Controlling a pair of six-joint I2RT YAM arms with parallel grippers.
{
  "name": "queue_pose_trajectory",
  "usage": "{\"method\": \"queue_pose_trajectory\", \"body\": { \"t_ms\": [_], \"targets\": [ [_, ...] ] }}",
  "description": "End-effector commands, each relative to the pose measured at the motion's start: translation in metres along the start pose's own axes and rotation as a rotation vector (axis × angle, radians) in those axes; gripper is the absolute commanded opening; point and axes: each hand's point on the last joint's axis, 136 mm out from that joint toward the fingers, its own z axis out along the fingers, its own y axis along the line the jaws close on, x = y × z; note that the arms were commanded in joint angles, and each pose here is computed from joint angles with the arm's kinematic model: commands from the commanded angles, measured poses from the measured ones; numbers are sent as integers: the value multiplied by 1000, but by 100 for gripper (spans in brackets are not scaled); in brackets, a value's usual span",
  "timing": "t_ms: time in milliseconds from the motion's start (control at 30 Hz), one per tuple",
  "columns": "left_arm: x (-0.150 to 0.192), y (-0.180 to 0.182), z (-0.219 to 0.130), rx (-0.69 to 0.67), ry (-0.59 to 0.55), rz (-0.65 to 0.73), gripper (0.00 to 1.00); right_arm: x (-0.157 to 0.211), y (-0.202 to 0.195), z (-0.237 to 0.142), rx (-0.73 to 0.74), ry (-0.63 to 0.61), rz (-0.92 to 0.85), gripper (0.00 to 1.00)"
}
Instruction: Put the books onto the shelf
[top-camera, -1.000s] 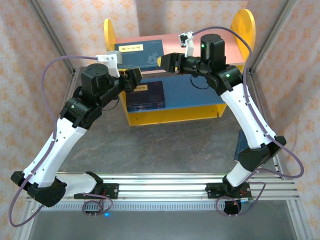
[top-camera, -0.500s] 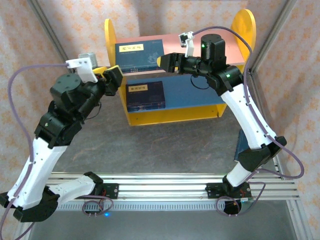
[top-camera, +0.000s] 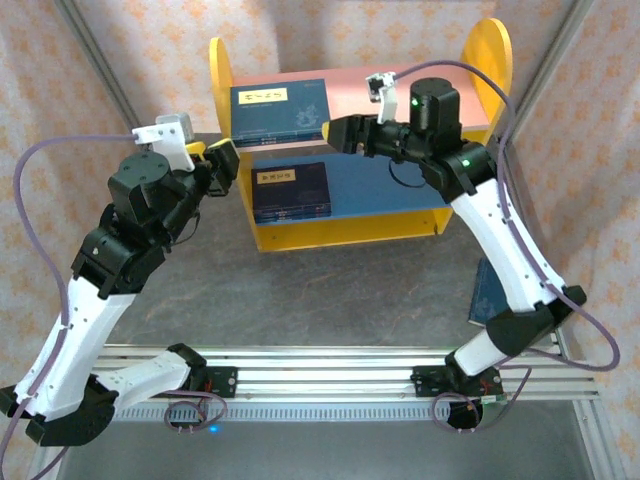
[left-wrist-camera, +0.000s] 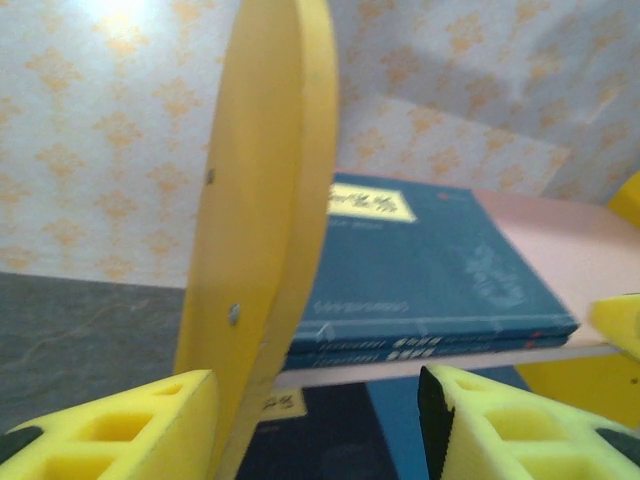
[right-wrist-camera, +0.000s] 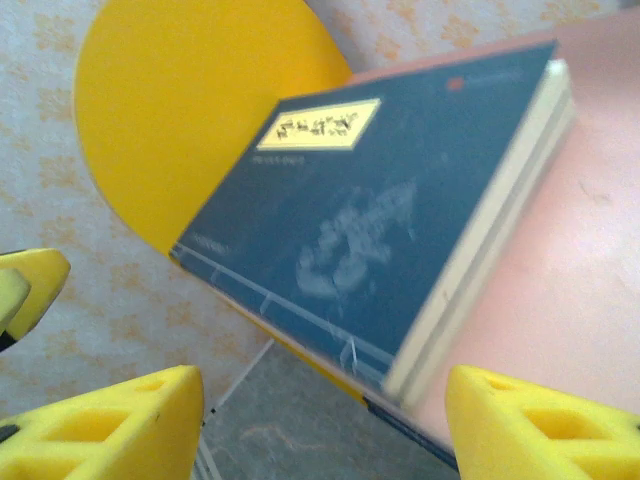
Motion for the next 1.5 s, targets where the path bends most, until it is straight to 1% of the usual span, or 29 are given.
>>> {"method": "queue_pose_trajectory", "body": {
  "t_ms": [0,100,200,333,400,467,567,667,733,833,933,1000,1067,1133,1300,1367,1467],
  "targets": [
    [17,23,-8,-95,18,44,56,31,-31,-22,171,62,17,65],
    [41,32,-6,-109,61,47,56,58,-55,-50,335,85,28,65],
    [74,33,1,-74,101,41,56,99,-92,-82,539,118,81,66],
    [128,34,12,-10,160,27,58,159,-141,-116,755,179,222,67],
    [148,36,16,7,175,3,59,183,-171,-132,870,185,319,67],
    [166,35,18,34,199,-21,60,206,-205,-145,962,158,445,67],
    [182,28,19,96,220,-76,60,233,-255,-166,1070,59,646,66],
    [190,20,20,151,244,-139,61,256,-296,-192,1199,-29,764,66],
    [195,19,20,158,256,-158,61,269,-310,-209,1290,-27,800,67],
    [200,20,21,155,264,-166,62,282,-320,-233,1400,8,816,71],
    [202,20,22,156,271,-159,62,299,-326,-246,1426,34,863,77],
    [202,20,22,158,272,-155,62,311,-328,-243,1401,56,906,79],
    [201,20,23,157,275,-149,62,326,-331,-240,1405,118,939,80],
    [201,19,23,159,285,-146,62,338,-333,-241,1423,151,963,83],
    [204,21,20,156,295,-146,62,349,-338,-245,1435,164,990,85],
    [208,22,21,152,306,-147,63,355,-339,-243,1428,202,1001,87],
    [213,20,21,154,333,-156,64,364,-339,-233,1378,270,1014,87]
  ]
}}
